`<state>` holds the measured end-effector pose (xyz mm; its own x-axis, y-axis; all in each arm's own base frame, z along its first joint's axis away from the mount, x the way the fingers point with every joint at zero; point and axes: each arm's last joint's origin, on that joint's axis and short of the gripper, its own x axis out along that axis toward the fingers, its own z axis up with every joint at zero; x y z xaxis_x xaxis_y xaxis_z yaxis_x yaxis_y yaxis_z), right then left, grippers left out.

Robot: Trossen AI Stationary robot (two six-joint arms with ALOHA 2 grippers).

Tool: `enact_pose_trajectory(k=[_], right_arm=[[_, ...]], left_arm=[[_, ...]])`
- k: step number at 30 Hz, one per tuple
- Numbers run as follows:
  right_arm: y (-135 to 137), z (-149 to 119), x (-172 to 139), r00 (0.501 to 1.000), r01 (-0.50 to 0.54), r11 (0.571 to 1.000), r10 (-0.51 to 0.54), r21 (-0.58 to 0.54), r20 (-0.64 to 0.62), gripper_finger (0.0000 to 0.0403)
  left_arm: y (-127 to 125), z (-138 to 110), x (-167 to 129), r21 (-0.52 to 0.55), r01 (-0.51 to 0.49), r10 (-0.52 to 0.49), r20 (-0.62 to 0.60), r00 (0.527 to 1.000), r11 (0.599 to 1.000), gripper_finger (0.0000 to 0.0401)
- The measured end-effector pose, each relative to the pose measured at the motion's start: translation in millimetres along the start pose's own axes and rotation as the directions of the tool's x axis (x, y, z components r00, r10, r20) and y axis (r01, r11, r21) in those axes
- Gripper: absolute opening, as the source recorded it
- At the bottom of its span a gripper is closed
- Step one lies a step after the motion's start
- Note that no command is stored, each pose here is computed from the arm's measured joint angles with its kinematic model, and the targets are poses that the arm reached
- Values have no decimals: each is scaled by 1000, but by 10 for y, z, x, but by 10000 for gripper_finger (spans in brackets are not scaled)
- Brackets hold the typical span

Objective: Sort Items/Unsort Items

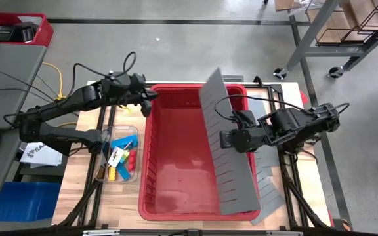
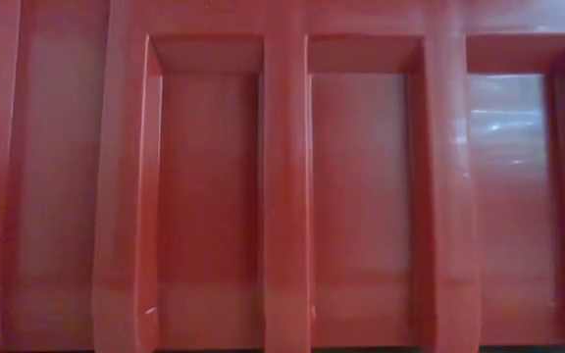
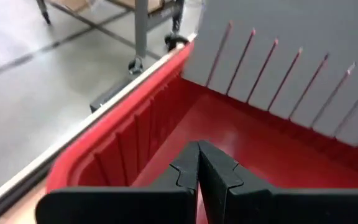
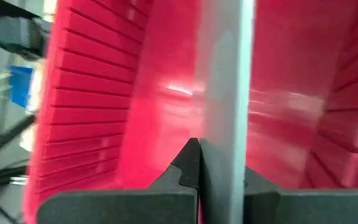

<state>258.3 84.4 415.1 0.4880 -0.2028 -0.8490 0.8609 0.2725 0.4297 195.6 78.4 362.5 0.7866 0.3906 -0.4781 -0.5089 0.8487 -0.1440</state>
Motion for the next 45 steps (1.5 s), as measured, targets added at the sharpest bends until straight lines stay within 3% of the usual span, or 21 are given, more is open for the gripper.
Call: enact_pose_trajectory(k=[14,27,35,40,45], right_arm=[[-181,-137,-194,996,55,998,-53,22,-77,0],[-184,-59,-189,999,47,998,-46,38,-25,0],[-176,7,-356,999,-13,999,14,51,-31,0],[-167,59,-443,997,-57,997,54,-52,-53,0],[-107,13,-390,995,-72,979,57,-192,-81,0]], left_arm=[[41,-2,38,-2,-86,86,1,996,996,0],[32,-18,119,-23,-75,74,-29,997,997,0],[-11,17,163,28,42,-42,-13,999,999,0],[-139,214,341,149,236,-253,102,962,960,6],[-227,590,463,312,233,-282,122,952,921,62]])
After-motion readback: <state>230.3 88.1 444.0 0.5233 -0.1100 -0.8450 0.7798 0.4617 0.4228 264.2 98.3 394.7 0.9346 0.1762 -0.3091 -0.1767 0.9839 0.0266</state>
